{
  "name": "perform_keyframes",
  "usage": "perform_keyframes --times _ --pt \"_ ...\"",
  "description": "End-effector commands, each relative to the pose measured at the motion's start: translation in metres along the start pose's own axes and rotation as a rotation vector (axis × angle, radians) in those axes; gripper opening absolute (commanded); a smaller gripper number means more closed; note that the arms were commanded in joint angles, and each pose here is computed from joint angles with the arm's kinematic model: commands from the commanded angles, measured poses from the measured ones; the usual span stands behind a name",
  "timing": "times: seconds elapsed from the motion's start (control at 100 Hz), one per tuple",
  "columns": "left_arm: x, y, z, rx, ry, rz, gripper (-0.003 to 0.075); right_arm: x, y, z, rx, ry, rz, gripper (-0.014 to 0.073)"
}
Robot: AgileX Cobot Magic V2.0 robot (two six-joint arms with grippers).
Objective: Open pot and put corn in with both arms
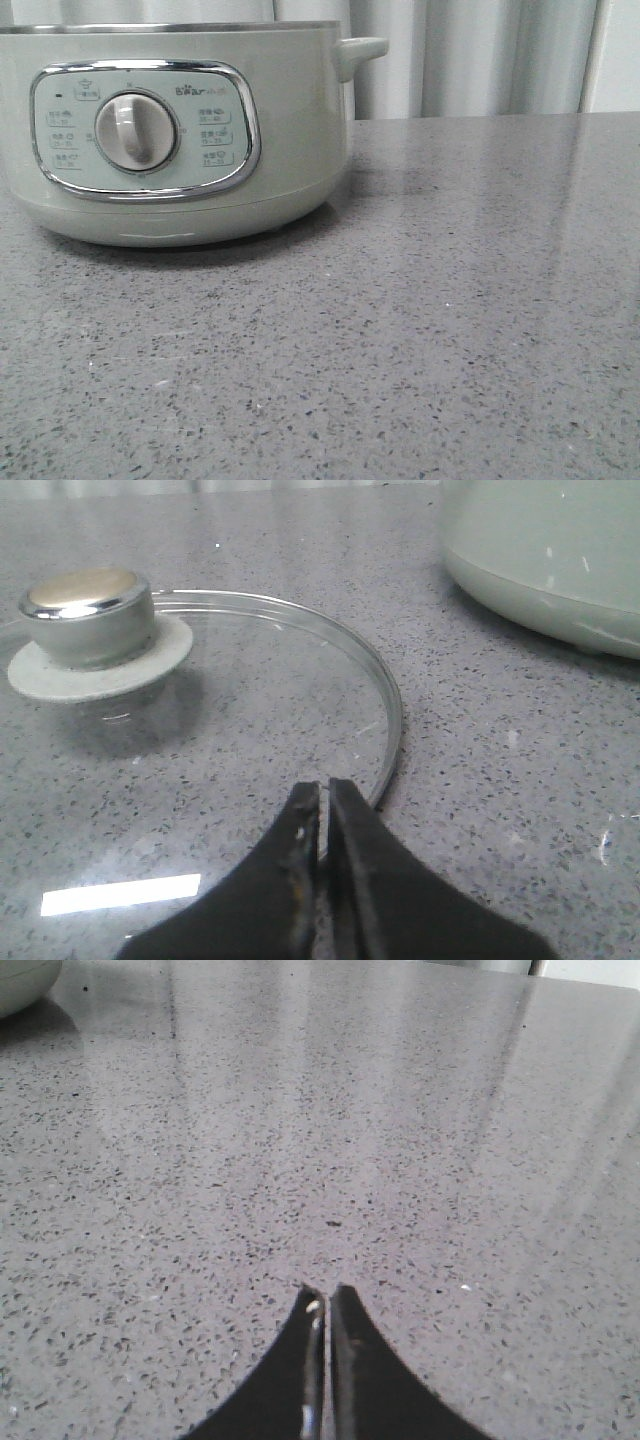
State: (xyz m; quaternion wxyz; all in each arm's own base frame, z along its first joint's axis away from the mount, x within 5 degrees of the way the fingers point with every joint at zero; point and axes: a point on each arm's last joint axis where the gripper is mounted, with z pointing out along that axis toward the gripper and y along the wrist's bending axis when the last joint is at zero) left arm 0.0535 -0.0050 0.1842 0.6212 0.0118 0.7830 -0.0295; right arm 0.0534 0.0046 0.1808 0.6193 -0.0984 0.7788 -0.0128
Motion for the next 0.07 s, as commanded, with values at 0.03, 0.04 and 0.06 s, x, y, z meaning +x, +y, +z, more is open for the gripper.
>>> perform_keyframes --times 0.03,0.04,0.06 --pt "0.0037 0.0001 0.0004 0.003 -0.044 -0.016 -0.0018 0.0061 0.0007 0.0014 0.006 -0.007 -0.002 -0.0072" --pt "0.0037 0.0001 0.0004 0.003 -0.044 -0.016 -0.0018 0.0061 0.0007 0.0014 0.006 -0.007 -0.002 -0.0072" --pt "0.0037 0.0001 0.0004 0.003 -0.044 -0.016 -0.0018 0.0061 0.0007 0.0014 0.006 -0.007 -0.002 -0.0072"
